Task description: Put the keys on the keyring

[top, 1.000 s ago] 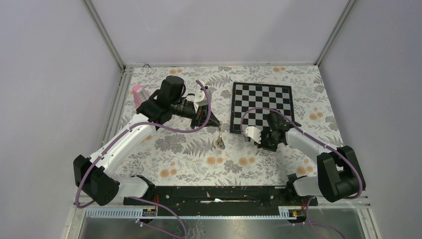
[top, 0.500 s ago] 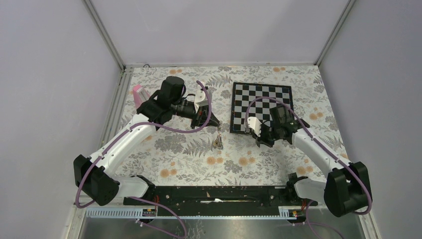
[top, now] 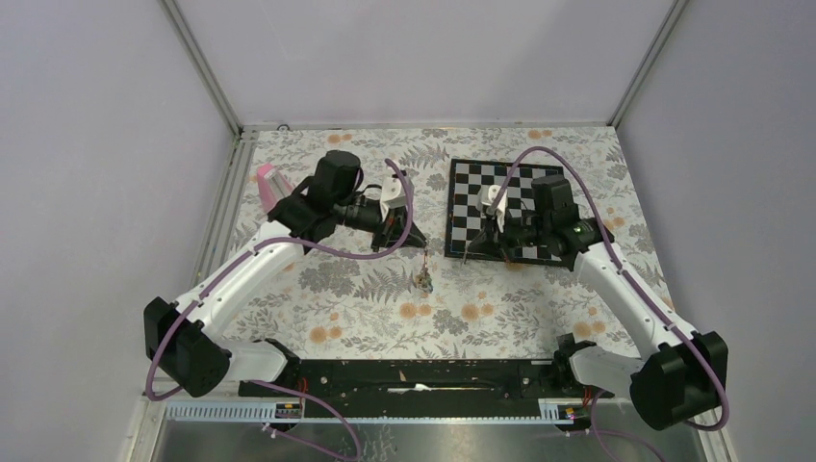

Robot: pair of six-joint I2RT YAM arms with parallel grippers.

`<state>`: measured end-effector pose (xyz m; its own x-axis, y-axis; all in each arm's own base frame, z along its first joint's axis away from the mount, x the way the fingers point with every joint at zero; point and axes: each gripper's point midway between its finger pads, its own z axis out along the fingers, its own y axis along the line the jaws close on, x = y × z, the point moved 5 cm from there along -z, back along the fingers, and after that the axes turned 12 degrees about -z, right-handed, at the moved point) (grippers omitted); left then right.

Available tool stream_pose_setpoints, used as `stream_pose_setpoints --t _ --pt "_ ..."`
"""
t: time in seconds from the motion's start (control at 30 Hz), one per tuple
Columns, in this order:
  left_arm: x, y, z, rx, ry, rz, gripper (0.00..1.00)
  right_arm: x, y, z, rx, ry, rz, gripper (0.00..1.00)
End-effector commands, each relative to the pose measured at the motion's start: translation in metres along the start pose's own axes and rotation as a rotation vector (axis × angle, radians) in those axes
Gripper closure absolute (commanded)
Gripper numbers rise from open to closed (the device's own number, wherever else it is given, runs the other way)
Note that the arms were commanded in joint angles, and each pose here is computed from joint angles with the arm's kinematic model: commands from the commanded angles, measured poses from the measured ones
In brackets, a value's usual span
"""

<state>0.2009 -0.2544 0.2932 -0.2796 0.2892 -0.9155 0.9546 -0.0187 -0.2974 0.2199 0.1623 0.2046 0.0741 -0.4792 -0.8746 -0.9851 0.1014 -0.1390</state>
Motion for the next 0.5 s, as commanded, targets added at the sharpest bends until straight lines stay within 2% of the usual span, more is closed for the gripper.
stream_pose_setpoints --t 0.0,0.17,0.47 --pt "-0.018 -0.001 0.002 0.013 -0.056 0.037 1.0 -0.063 -0.006 -0.009 0.011 -0.201 -0.083 1.0" --pt "-0.019 -0.004 0.011 0.074 -0.091 -0.075 1.0 -0.091 -0.003 -0.014 0.011 -0.229 -0.203 1.0" --pt "-0.039 -0.004 0.024 0.107 -0.09 -0.24 1.0 -0.111 0.001 -0.031 0.066 -0.161 -0.385 1.0"
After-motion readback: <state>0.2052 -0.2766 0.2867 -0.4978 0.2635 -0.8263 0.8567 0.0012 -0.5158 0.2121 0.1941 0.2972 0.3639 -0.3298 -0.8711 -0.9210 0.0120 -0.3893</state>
